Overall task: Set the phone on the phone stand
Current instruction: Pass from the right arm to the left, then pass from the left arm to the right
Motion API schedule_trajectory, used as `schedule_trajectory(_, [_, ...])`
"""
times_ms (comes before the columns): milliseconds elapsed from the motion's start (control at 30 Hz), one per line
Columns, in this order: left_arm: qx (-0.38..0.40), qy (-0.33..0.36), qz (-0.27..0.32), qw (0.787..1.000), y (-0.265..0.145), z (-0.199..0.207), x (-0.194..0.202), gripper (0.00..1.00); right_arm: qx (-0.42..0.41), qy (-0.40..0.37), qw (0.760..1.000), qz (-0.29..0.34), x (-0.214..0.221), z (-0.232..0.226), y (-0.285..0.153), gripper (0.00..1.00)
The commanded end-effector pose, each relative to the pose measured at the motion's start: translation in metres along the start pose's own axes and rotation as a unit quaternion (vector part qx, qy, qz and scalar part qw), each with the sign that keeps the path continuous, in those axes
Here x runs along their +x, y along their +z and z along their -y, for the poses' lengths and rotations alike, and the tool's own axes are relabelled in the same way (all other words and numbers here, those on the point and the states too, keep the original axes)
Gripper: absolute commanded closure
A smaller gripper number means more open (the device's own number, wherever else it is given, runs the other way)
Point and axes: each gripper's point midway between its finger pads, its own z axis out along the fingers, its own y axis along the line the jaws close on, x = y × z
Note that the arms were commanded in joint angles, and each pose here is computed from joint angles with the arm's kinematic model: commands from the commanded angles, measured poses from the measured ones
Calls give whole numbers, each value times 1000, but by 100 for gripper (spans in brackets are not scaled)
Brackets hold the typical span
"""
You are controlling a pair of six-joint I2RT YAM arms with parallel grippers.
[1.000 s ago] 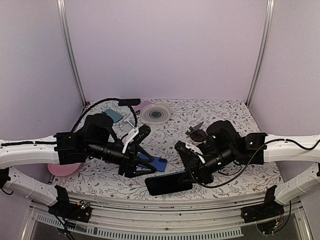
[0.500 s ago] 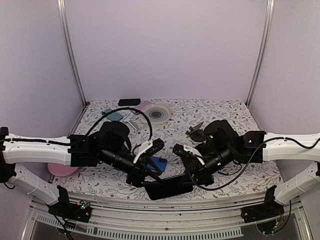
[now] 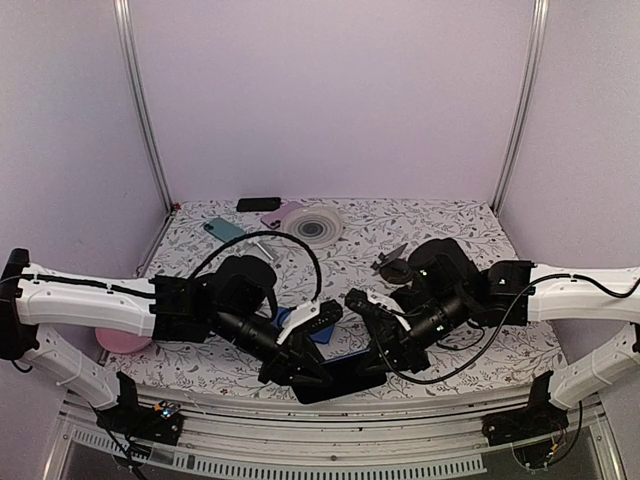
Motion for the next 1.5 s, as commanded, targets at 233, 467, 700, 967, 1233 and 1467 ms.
schedule_trajectory(233, [20,16,-5,1000,8,17,-5,100,-4,-40,998,39,-23,-15,-13,98])
schedule_trajectory(467, [-11,20,20,1000,6,8,-12,100,69,-29,996,51,-26,9,-16,70])
schedule_trajectory(700, [-45,21,67,997,-1,-1,-26,100,152,-17,984,92,-41,33,-29,30])
schedule_trajectory(967, [-119,12,127,985,-23,-24,-42,100,240,20,956,167,-64,56,-63,1])
schedule_trajectory(1233, [-200,-10,204,958,-52,-55,-63,100,283,85,911,288,-91,68,-107,1])
schedule_trajectory(1467, [-257,-25,268,928,-71,-74,-85,100,263,152,869,391,-106,67,-131,1])
